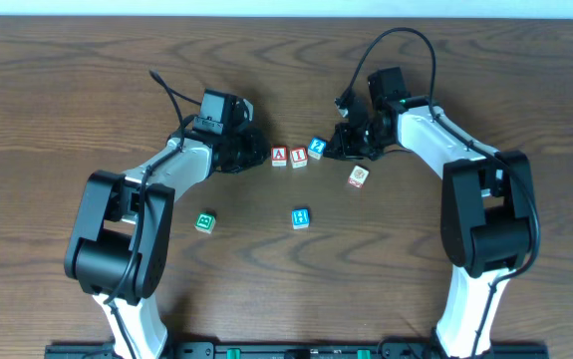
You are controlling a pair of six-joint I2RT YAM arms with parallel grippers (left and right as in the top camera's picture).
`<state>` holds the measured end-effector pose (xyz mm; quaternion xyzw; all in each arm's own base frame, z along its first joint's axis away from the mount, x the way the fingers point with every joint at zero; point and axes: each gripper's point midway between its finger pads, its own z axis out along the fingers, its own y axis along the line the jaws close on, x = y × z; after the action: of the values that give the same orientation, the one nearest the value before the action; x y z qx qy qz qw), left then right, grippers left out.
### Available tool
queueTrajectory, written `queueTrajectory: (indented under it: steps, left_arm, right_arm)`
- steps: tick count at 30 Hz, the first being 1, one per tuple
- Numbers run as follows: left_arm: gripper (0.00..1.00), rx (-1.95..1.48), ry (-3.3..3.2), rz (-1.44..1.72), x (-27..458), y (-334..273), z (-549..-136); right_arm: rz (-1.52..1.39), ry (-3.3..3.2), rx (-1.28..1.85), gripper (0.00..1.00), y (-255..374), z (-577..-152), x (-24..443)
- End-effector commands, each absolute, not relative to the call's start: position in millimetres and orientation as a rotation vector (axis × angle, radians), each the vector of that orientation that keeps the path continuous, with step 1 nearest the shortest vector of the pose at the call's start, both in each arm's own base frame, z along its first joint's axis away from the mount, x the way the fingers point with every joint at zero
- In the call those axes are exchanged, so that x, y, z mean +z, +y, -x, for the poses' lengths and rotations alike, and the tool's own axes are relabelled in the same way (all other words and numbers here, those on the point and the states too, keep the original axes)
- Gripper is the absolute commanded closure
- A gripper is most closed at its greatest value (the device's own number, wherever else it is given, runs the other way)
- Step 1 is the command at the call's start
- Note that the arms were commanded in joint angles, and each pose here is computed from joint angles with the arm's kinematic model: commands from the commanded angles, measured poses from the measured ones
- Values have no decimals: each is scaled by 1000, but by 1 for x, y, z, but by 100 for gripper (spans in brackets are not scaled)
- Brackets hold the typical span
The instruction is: Spell out Ai2
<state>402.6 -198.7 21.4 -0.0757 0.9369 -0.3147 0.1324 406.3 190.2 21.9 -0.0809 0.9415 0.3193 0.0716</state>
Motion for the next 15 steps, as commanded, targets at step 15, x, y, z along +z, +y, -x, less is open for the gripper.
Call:
queueTrajectory:
  steps: [15]
  left_arm:
    - [94,-908,2762,224,11,-206,-392]
  right_arm:
    - [195,2839,871,99,181,-415,11]
